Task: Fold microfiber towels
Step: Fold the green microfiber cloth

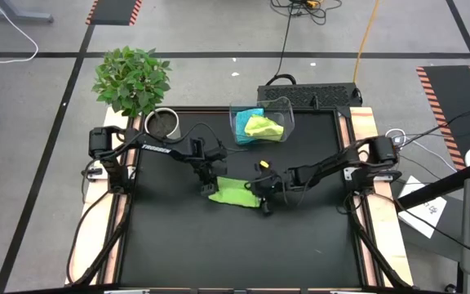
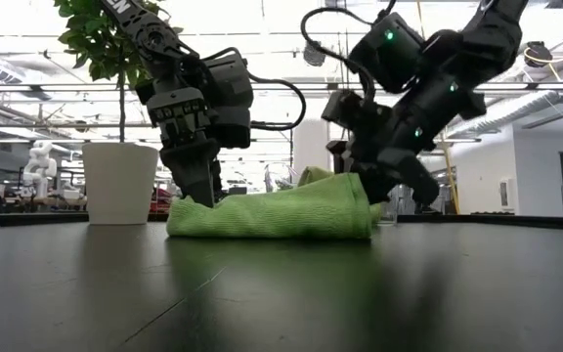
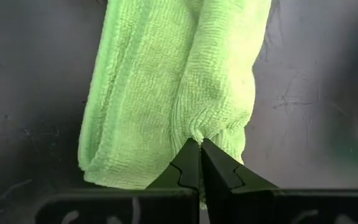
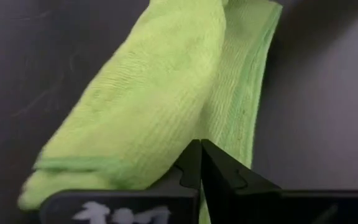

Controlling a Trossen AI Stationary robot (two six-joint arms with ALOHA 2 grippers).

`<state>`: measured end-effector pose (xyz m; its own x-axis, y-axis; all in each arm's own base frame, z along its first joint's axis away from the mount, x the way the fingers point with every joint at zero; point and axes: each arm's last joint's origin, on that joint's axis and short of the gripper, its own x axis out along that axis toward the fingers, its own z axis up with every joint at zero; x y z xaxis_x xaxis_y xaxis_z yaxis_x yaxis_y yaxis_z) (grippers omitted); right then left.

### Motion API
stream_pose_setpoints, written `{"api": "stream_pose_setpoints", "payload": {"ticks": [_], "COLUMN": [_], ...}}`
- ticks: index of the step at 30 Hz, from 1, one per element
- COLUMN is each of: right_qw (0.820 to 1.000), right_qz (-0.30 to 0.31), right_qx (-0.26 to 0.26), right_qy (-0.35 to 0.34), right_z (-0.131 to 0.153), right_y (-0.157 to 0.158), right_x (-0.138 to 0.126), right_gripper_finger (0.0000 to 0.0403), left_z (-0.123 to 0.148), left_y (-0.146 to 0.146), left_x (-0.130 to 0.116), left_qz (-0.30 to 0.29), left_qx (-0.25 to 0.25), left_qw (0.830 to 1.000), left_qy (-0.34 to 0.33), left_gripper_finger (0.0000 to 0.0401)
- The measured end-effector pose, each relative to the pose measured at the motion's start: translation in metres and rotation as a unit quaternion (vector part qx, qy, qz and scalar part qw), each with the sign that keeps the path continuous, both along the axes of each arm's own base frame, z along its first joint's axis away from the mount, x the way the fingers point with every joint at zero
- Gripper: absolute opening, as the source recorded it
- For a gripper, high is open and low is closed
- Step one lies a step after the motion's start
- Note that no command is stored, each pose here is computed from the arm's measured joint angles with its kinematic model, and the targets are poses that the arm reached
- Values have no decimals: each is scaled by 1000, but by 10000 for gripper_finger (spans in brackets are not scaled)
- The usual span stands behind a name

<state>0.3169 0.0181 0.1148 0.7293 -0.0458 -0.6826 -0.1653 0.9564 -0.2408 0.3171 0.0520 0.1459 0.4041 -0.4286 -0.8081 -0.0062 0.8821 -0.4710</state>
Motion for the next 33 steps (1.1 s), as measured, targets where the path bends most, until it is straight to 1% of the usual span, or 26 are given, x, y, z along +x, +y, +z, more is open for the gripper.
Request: {"api": "stream_pose_setpoints", "payload": {"ticks": [6,9,13,15,16,17,19,21,26,30,33], "right_qw": [1000,1000,999,998,998,998,998,998,996,997,997], "right_qz": [5,4,-19,-22,-21,-17,8,33,64,59,34], "right_qx": [1,1,-32,-49,-50,-47,-24,-1,48,53,67], "right_qy": [14,5,-12,-22,-29,-36,-49,-47,-28,4,24], "right_z": [10,15,23,29,32,34,37,36,26,12,3], "right_y": [1,0,1,2,3,4,6,8,10,8,1], "right_x": [-6,-7,-7,-8,-8,-8,-6,-5,-4,-4,-4], "right_gripper_finger": [0,0,0,0,0,0,0,0,0,0,0], "left_z": [-1,-1,-1,-1,-1,-1,-1,-1,-1,-1,-1], "left_y": [4,6,9,10,11,12,14,16,21,22,22], "left_x": [-1,-1,-3,-3,-3,-4,-4,-4,-6,-6,-6], "left_qz": [7,9,4,6,5,5,5,8,14,15,15], "left_qx": [15,15,19,19,20,21,22,22,23,23,24], "left_qw": [1000,1000,1000,1000,1000,1000,1000,1000,1000,1000,1000], "left_qy": [1,3,4,4,3,2,1,1,1,3,2], "left_gripper_finger": [4,5,4,3,4,5,4,3,6,5,9]}}
